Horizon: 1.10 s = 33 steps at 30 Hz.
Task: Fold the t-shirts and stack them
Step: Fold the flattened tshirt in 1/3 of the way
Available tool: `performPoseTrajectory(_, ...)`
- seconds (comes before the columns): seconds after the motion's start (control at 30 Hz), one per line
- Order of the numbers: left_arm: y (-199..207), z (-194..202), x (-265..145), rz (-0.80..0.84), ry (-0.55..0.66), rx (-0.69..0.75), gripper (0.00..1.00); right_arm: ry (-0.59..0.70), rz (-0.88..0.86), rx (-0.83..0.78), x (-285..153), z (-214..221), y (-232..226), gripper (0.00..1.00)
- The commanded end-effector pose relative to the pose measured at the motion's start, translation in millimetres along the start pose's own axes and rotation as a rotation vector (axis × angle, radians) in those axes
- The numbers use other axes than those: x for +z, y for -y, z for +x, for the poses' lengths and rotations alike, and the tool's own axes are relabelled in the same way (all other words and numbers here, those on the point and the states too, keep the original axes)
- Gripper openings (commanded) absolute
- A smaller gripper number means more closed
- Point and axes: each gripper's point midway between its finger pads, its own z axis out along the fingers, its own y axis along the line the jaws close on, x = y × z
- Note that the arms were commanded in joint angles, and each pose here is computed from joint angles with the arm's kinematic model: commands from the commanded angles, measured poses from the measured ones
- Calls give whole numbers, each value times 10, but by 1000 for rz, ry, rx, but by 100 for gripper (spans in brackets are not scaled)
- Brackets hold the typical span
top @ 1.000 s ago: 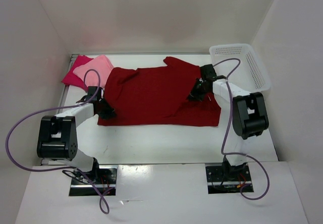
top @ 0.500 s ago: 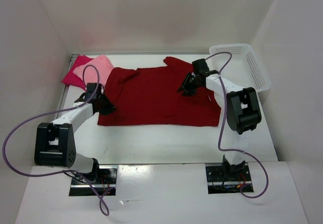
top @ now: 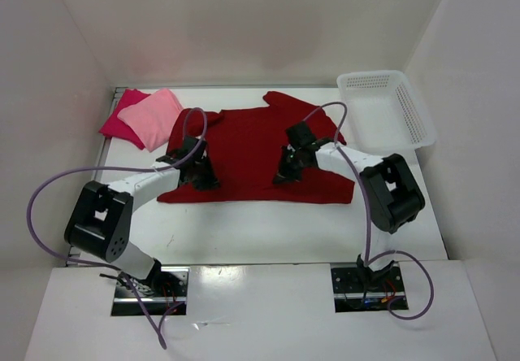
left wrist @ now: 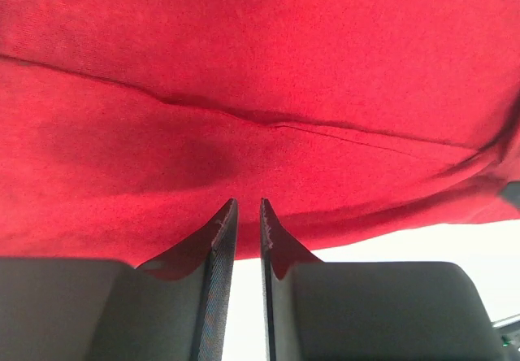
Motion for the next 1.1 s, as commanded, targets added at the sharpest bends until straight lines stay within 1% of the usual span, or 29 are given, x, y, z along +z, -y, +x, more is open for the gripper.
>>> performPoseTrajectory(0.0, 158, -164, 3, 35, 41, 20, 24, 37, -18, -50, 92, -63, -228, 6)
performPoseTrajectory(0.1, 145, -106, 88, 25, 21, 26, 26, 28, 11, -44, 184, -22, -173, 6)
performPoseTrajectory(0.2, -49, 47, 198, -43, -24, 21, 26, -12, 58, -47, 284, 172, -4, 6)
performPoseTrajectory(0.23, -156, 103, 222, -80, -25, 7, 26, -34, 83, -30, 312, 268, 111, 6)
performPoseTrajectory(0.33, -411, 187, 180, -125, -27, -73, 26, -23, 105, -29, 289, 343, 249, 6)
performPoseTrajectory(0.4, -532, 174, 144, -140, -17, -119, 27, -26, 108, -28, 275, 371, 276, 6)
performPoseTrajectory(0.47, -569, 143, 82, -136, 3, -143, 30, -27, 110, -28, 252, 398, 298, 10)
performPoseTrajectory(0.5, -621, 145, 69, -143, 6, -155, 30, -25, 107, -29, 229, 408, 302, 11)
performPoseTrajectory(0.53, -591, 135, 49, -129, 9, -155, 30, -27, 121, -39, 224, 414, 336, 13)
performPoseTrajectory(0.57, -579, 175, 41, -122, -11, -157, 30, -18, 113, -42, 195, 398, 308, 18)
performPoseTrajectory(0.63, -549, 186, -27, -109, -15, -157, 32, -19, 125, -52, 138, 393, 312, 25)
performPoseTrajectory(0.67, -558, 205, -60, -114, -21, -157, 32, -18, 124, -63, 122, 376, 291, 31)
performPoseTrajectory(0.77, -427, 95, -250, -64, 22, -152, 32, 14, 89, -82, -65, 254, 90, 38)
performPoseTrajectory(0.8, -328, -21, -355, -28, 66, -146, 32, 37, 66, -89, -134, 172, -29, 39)
performPoseTrajectory(0.83, -251, -69, -407, -11, 79, -137, 32, 48, 34, -95, -195, 129, -135, 39)
performPoseTrajectory(0.87, -102, -214, -486, 15, 113, -112, 32, 54, 11, -99, -227, 90, -224, 39)
performPoseTrajectory(0.93, 126, -233, -485, 56, 99, -75, 32, 35, -16, -91, -205, 116, -273, 24)
performPoseTrajectory(0.97, 213, -229, -471, 74, 84, -54, 32, 13, -35, -98, -191, 188, -306, 19)
performPoseTrajectory(1.0, 307, -184, -408, 92, 44, -42, 32, 5, -28, -87, -145, 208, -272, 11)
performPoseTrajectory(1.03, 420, -122, -363, 120, 29, -26, 32, 9, -41, -100, -135, 225, -324, 9)
performPoseTrajectory(1.07, 449, -46, -273, 120, -2, -34, 32, -7, -24, -86, -67, 280, -241, 7)
